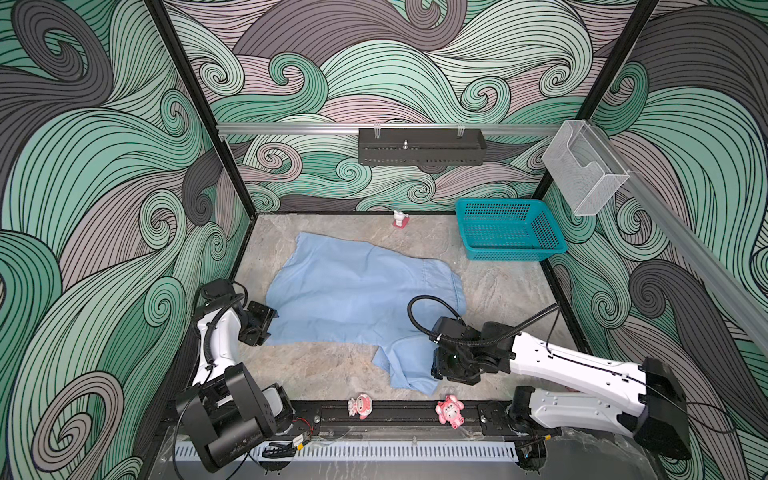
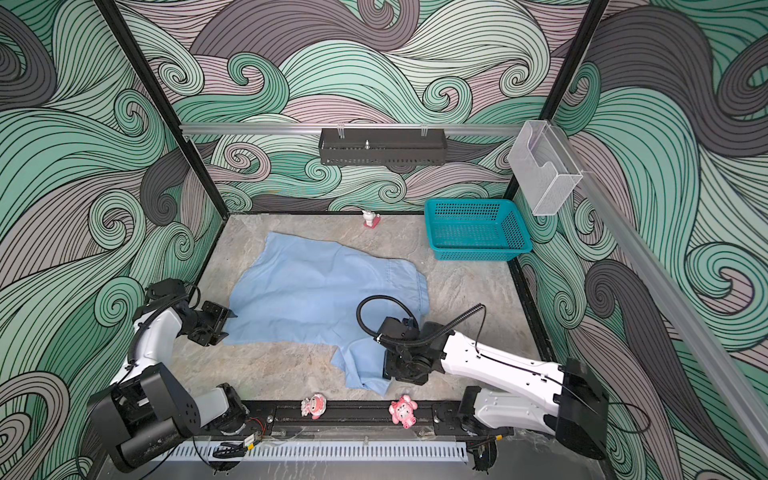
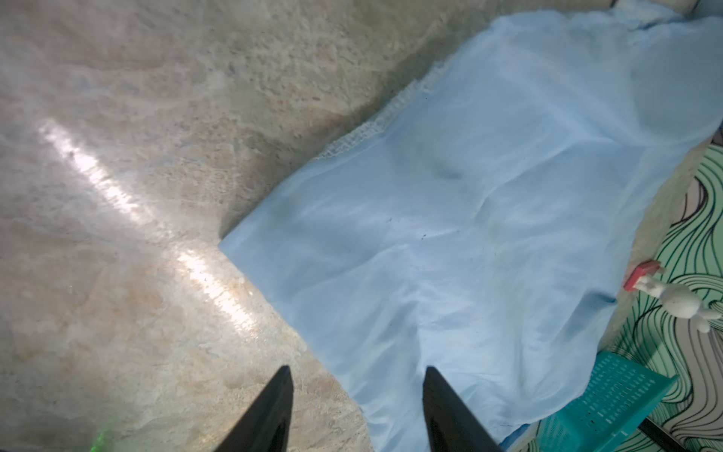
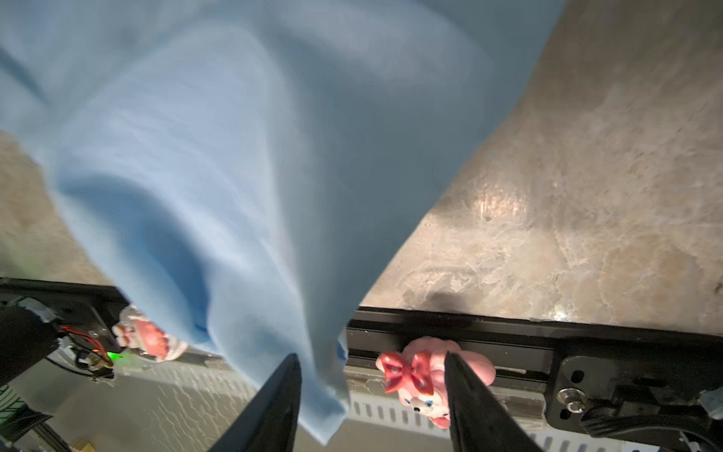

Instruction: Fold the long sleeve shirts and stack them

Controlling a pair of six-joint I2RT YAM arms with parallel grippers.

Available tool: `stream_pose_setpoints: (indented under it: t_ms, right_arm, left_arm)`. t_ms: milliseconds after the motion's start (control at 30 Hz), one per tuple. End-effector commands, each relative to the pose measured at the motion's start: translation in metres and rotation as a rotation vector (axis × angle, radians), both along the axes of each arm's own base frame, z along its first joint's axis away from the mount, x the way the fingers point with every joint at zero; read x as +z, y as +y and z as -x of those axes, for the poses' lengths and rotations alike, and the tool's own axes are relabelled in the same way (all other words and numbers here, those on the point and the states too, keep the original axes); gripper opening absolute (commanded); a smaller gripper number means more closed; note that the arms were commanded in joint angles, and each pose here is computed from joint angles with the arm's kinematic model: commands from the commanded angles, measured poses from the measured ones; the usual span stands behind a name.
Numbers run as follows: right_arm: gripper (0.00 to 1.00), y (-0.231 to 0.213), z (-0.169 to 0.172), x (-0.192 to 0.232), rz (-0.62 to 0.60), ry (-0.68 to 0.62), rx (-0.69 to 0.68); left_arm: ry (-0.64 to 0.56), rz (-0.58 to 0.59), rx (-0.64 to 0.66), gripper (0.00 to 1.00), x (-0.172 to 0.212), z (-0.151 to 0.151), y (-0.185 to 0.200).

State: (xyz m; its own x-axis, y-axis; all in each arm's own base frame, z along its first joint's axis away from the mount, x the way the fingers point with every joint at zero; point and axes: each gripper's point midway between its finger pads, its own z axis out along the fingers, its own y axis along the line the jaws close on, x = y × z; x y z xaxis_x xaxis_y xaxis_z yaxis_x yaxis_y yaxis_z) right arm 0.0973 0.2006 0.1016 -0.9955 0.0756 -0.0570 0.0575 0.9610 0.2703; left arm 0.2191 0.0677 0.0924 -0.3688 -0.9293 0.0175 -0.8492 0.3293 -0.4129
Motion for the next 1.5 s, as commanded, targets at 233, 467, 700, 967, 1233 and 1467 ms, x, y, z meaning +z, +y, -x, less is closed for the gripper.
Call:
stream_pose_setpoints:
  t_ms: [233, 467, 700, 967, 1233, 1467]
  right_arm:
    - [0.62, -0.034, -0.099, 0.027, 0.054, -0.141, -0.108]
    - [0.57, -0.038, -0.17, -0.031, 0.084, -0.024, -0.177]
    - [0.55, -0.054, -0.204, -0.086, 0.133, 0.083, -0.235]
    - [0.55, -0.06, -0.251, -0.093, 0.158, 0.075, -0.231]
    - [0.62, -0.041, -0.295, -0.002, 0.069, -0.112, -0.157]
    - [0.69, -0.025, -0.367, 0.001, 0.086, -0.124, -0.13]
  left_arm:
    - [-0.267, -0.063, -0.02, 0.54, 0.058, -0.048, 0.001]
    - [-0.08, 0.081, -0.289, 0.42, 0.006, -0.108, -0.061]
    - [0.151, 0.049, -0.314, 0.42, -0.058, -0.105, -0.054]
    - [0.21, 0.035, -0.176, 0.5, -0.074, -0.116, -0.021]
    - [-0.096, 0.006, -0.23, 0.64, 0.023, -0.173, -0.018]
    - [-0.134, -0.022, -0.286, 0.66, 0.044, -0.252, -0.003]
